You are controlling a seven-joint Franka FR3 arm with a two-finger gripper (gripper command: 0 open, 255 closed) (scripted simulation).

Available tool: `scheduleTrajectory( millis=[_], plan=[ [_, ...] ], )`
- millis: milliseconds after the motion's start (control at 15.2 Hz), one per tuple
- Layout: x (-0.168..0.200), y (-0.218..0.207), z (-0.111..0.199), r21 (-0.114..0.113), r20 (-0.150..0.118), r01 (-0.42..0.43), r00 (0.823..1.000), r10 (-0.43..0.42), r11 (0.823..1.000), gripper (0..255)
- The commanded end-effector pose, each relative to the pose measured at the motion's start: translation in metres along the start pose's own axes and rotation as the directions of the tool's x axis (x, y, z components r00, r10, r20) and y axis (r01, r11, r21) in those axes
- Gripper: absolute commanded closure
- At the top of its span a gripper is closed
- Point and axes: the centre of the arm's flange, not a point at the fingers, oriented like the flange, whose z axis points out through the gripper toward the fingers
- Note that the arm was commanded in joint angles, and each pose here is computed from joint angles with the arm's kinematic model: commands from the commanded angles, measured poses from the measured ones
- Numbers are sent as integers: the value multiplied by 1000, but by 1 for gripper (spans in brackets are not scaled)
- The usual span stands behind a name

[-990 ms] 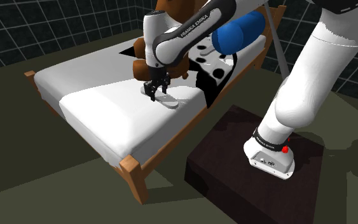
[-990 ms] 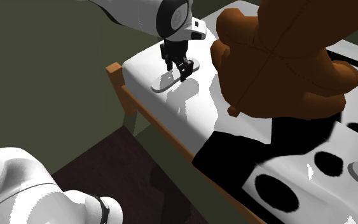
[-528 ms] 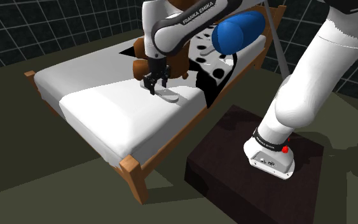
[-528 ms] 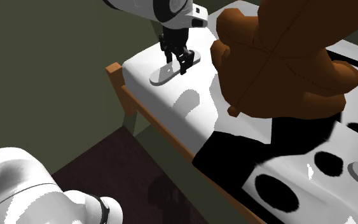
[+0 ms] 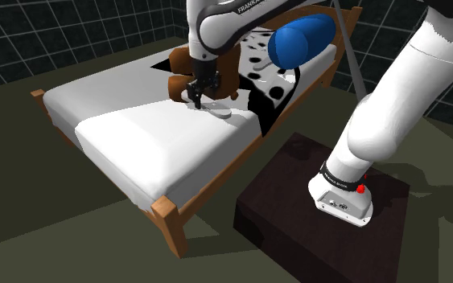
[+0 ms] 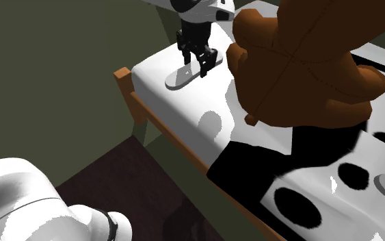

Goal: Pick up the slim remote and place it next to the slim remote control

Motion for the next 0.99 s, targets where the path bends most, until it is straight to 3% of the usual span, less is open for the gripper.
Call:
scheduleTrajectory(
  millis=[0,924],
  plan=[
    [0,25,1,0,0,1,1000,-1,1000,255],
    [4,210,-4,0,0,1,1000,-1,1000,255]
  ],
)
